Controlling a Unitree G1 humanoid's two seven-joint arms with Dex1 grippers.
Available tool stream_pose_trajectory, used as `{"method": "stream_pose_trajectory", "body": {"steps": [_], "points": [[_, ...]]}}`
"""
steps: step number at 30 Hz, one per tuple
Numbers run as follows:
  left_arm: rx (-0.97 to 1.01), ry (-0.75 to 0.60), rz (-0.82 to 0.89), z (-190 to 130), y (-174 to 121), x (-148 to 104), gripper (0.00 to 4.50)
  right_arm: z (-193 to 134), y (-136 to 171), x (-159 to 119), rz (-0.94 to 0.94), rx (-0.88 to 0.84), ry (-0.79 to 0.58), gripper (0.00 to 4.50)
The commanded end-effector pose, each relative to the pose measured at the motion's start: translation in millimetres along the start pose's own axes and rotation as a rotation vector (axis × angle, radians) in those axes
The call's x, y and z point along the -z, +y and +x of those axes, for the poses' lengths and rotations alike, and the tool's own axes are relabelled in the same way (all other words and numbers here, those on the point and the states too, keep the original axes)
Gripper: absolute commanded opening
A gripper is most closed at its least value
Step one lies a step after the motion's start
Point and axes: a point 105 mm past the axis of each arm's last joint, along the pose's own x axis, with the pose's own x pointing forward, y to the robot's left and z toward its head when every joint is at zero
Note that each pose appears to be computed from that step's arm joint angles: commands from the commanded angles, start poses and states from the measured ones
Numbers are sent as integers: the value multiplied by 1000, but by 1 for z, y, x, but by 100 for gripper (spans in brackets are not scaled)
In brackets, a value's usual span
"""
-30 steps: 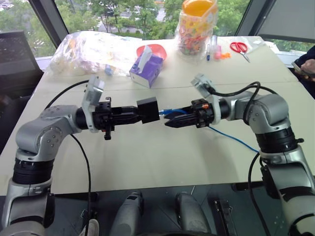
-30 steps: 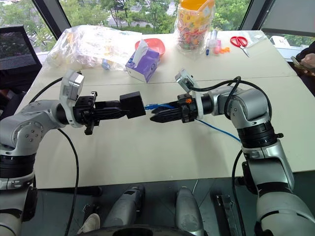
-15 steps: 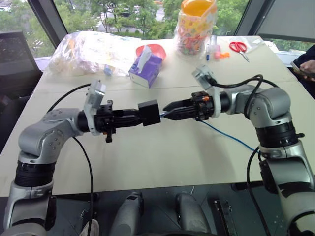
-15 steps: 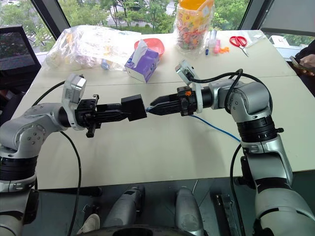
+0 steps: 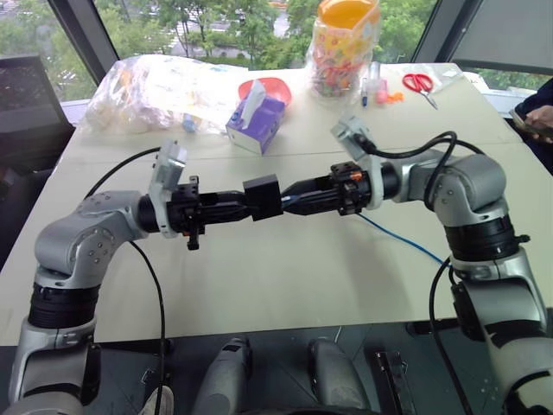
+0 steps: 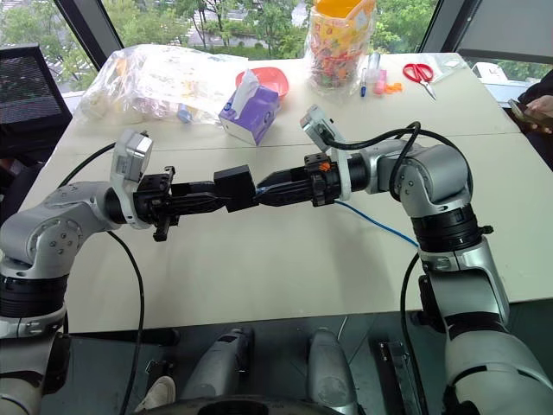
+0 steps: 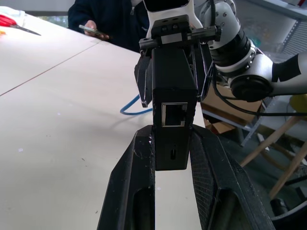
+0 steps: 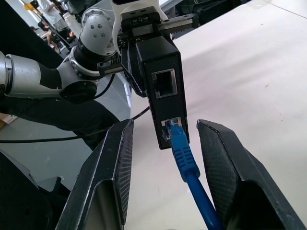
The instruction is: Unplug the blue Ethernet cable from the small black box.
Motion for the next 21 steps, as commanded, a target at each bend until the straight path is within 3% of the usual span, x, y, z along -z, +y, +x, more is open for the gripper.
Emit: {"method": "stream_pose_trajectory", "body": {"steps": [1,6,21], "points": [[18,-17,43,2,-5,-9,47,3,6,-6,-34,-19,-6,215],[21,-15,43,2,-6,-8,47,2,5,-5,-36,-14,-4,2],[12,-32,45,0,-5,-15,47,2,8,3,-41,-18,24,2]]}}
